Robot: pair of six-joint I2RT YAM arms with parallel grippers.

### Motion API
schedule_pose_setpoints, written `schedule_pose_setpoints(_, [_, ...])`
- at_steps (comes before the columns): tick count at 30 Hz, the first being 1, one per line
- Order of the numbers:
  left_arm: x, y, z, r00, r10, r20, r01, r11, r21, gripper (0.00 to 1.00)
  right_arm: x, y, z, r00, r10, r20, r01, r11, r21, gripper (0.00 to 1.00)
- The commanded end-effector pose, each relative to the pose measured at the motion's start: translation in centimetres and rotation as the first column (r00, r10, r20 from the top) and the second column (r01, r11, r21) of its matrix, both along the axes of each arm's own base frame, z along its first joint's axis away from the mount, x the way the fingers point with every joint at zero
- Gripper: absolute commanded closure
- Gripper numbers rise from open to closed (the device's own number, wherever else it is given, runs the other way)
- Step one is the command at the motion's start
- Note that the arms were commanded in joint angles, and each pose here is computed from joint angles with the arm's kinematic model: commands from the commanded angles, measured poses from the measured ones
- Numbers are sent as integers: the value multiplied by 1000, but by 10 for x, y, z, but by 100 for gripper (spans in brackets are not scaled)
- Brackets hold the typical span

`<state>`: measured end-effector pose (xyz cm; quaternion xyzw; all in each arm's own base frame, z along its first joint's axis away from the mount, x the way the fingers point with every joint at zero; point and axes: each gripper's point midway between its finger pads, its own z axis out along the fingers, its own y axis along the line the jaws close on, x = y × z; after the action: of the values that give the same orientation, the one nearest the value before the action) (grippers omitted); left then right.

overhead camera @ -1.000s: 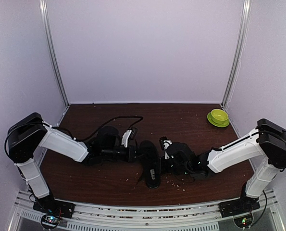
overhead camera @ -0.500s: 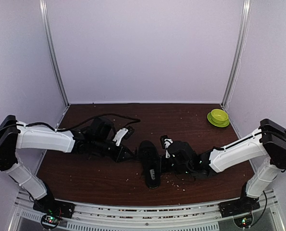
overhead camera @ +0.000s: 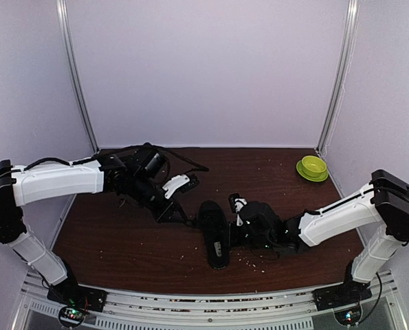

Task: Tie the shoes

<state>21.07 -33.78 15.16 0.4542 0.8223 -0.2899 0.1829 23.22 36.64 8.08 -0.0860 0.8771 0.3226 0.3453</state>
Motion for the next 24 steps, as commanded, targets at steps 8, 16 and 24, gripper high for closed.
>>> schedule_pose_setpoints(8, [-6, 6, 37, 997, -52, 53, 54, 998, -23, 100, 4, 0, -8, 1000, -3, 1, 4, 999, -41, 100])
schedule_pose_setpoints(16, [9, -2, 64, 992, 31, 121, -17, 993, -119, 100, 3, 0, -9, 1000, 0, -4, 0, 999, -45, 100])
schedule_pose_setpoints(24, [27, -6, 77, 976, 144, 162, -111, 974, -198, 100, 0, 4, -6, 1000, 24, -12, -24, 999, -26, 100])
